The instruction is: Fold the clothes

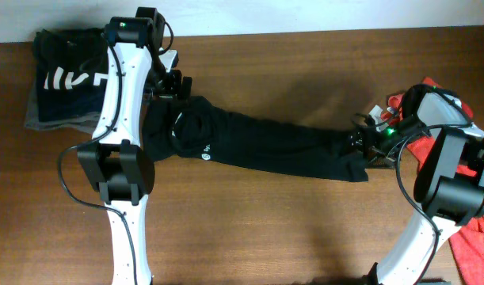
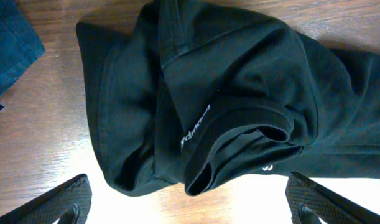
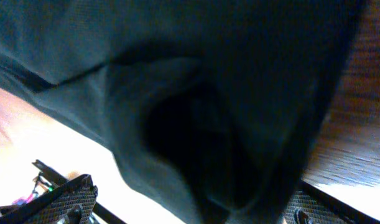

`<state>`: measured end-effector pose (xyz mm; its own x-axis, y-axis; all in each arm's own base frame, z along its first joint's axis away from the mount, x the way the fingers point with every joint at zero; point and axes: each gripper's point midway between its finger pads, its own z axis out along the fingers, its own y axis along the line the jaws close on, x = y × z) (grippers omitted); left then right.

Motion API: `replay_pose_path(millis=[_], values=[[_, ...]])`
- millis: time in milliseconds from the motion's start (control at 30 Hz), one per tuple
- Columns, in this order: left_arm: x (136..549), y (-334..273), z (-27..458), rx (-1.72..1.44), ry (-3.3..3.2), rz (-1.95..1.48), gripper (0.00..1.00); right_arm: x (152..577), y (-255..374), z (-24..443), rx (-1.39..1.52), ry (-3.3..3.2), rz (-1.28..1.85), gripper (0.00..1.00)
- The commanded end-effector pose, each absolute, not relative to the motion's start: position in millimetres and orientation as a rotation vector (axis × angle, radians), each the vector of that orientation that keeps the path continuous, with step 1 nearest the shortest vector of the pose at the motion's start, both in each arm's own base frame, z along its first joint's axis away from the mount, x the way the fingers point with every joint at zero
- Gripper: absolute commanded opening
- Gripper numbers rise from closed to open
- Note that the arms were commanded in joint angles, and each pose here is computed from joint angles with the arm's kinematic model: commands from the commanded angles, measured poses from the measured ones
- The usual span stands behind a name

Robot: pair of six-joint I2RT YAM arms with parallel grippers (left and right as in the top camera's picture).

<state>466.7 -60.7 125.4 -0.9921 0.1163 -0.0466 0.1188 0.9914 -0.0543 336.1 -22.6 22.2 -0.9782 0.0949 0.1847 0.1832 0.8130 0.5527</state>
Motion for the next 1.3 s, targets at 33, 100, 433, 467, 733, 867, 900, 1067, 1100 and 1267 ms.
replay_pose_path(millis=[33, 100, 433, 467, 733, 867, 900, 1067, 1100, 1267], values=[[469.5, -61.4, 138.3, 0.214, 3.05, -0.085, 0.99, 326.8, -8.5, 14.5, -0.22, -2.817, -0.977, 1.0], [469.4, -61.4, 138.3, 0.214, 3.05, -0.085, 0.99, 323.7, -6.0, 10.0, -0.225, -2.811, -0.974, 0.94], [469.4, -61.4, 138.3, 0.214, 3.05, -0.085, 0.99, 333.5, -24.1, -1.5, -0.348, -2.861, -0.819, 0.51], [469.3, -61.4, 138.3, 0.214, 3.051, -0.085, 0.99, 333.4, -26.1, -2.0, -0.347, -2.865, -0.799, 0.47], [469.3, -61.4, 138.3, 0.214, 3.051, -0.085, 0.99, 339.2, -54.7, 2.5, -0.413, -2.898, -0.569, 0.04], [469.3, -61.3, 138.3, 0.214, 3.051, -0.084, 0.99, 346.2, -78.1, 19.8, -0.472, -2.912, -0.383, 0.04], [469.4, -61.4, 138.3, 0.214, 3.05, -0.084, 0.99, 347.4, -84.1, 25.2, -0.494, -2.911, -0.324, 0.04], [469.4, -61.4, 138.3, 0.214, 3.05, -0.085, 0.99, 350.3, -100.3, 58.1, -0.47, -2.907, -0.077, 0.04], [469.5, -61.4, 138.3, 0.214, 3.05, -0.085, 0.99, 350.0, -102.0, 62.7, -0.464, -2.9, -0.001, 0.04], [469.7, -61.4, 138.3, 0.214, 3.049, -0.084, 0.99, 355.9, -79.2, 66.5, -0.344, -2.908, 0.122, 0.04]])
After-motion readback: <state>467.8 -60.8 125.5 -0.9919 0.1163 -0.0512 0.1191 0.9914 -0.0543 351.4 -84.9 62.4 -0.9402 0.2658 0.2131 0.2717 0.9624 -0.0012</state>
